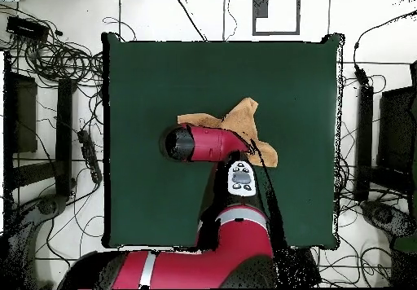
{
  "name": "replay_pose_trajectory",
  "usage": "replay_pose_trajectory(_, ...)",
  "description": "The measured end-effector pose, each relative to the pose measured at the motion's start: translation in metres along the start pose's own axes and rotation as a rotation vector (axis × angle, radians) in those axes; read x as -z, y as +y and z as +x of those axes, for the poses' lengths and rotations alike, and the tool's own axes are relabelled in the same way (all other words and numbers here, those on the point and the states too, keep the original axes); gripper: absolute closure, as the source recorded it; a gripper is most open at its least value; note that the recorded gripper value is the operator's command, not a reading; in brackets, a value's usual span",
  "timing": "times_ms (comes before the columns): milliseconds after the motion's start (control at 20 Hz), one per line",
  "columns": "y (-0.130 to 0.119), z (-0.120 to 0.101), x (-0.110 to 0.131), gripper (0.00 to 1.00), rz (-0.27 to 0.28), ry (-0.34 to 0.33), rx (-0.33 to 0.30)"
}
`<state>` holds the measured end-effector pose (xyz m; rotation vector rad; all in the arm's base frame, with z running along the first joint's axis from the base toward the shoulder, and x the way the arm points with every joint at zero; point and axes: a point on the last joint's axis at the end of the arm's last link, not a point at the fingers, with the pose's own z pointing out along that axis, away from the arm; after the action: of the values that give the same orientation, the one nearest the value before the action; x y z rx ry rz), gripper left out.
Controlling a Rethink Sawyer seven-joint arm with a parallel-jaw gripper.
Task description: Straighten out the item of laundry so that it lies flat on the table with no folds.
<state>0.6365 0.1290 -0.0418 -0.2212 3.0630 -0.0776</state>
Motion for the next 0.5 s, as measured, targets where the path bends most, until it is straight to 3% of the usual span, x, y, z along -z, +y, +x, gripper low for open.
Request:
replay_pose_trajectory(250, 0.0011, -0.0006, -0.0003, 0.0, 0.0, -0.003, 0.001)
replay_pose_trajectory(300, 0.0016, -0.0009, -0.0004, 1.0, 0.0, -0.005, 0.001)
replay_pose_trajectory(500, 0.0053, -0.0025, -0.0018, 1.0, 0.001, -0.02, 0.006)
